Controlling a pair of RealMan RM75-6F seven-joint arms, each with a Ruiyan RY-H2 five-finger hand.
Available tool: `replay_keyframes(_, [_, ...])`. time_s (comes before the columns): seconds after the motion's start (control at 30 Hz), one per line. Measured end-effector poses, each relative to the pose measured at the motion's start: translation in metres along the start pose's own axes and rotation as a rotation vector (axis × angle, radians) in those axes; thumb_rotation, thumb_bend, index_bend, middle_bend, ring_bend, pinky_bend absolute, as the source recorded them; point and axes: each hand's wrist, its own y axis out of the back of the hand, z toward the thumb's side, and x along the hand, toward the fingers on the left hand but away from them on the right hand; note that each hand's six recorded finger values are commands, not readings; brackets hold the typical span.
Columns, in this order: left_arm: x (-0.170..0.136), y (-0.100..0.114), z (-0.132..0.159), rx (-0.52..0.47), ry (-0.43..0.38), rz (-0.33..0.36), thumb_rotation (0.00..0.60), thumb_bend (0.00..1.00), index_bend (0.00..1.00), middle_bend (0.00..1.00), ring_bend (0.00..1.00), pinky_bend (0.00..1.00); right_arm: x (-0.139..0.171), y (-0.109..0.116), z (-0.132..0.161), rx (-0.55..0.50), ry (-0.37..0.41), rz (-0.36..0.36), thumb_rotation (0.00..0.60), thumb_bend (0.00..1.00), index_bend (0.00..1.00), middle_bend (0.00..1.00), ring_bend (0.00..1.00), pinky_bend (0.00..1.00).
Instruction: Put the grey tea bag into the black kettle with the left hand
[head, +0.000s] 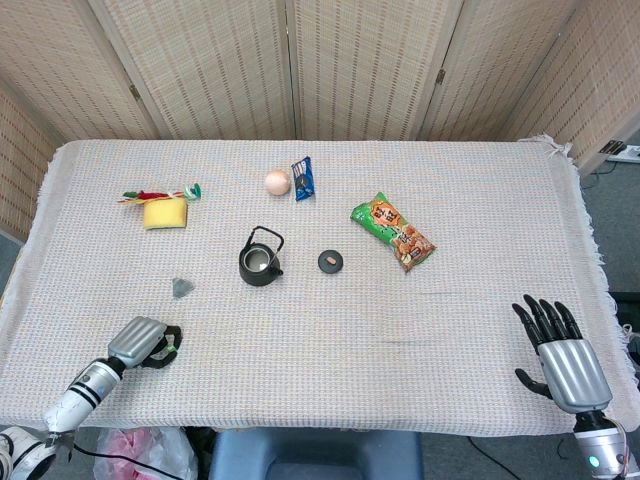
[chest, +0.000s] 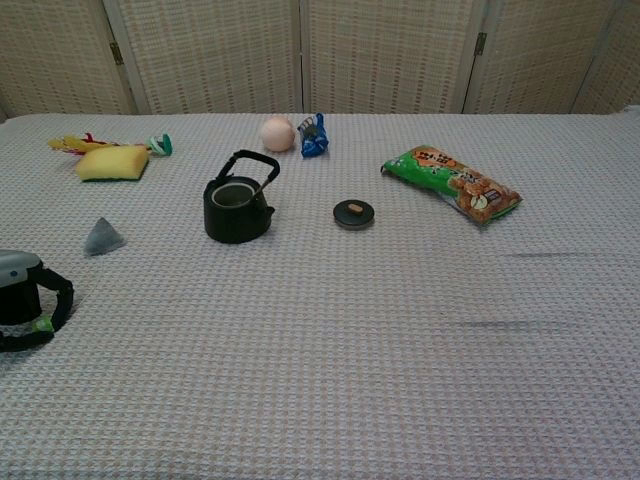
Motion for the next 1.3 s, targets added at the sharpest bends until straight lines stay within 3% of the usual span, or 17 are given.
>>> replay_keyframes(0.63, [-0.002, 0.008, -0.008, 0.011, 0.011, 0.006, 0.600, 0.47, 0.60, 1.00, 0.98, 1.00, -0.001, -0.001, 0.001, 0.001, 0.005, 0.009, 0.600, 0.12, 0.00, 0.00, 0.00, 0.00])
replay_keyframes(1.3, [-0.025, 0.051, -0.001, 0.177, 0.044, 0.072, 0.600, 0.47, 0.60, 1.00, 0.98, 1.00, 0.006, 0.007, 0.001, -0.019, 0.039, -0.012, 0.600, 0.12, 0.00, 0.00, 0.00, 0.00])
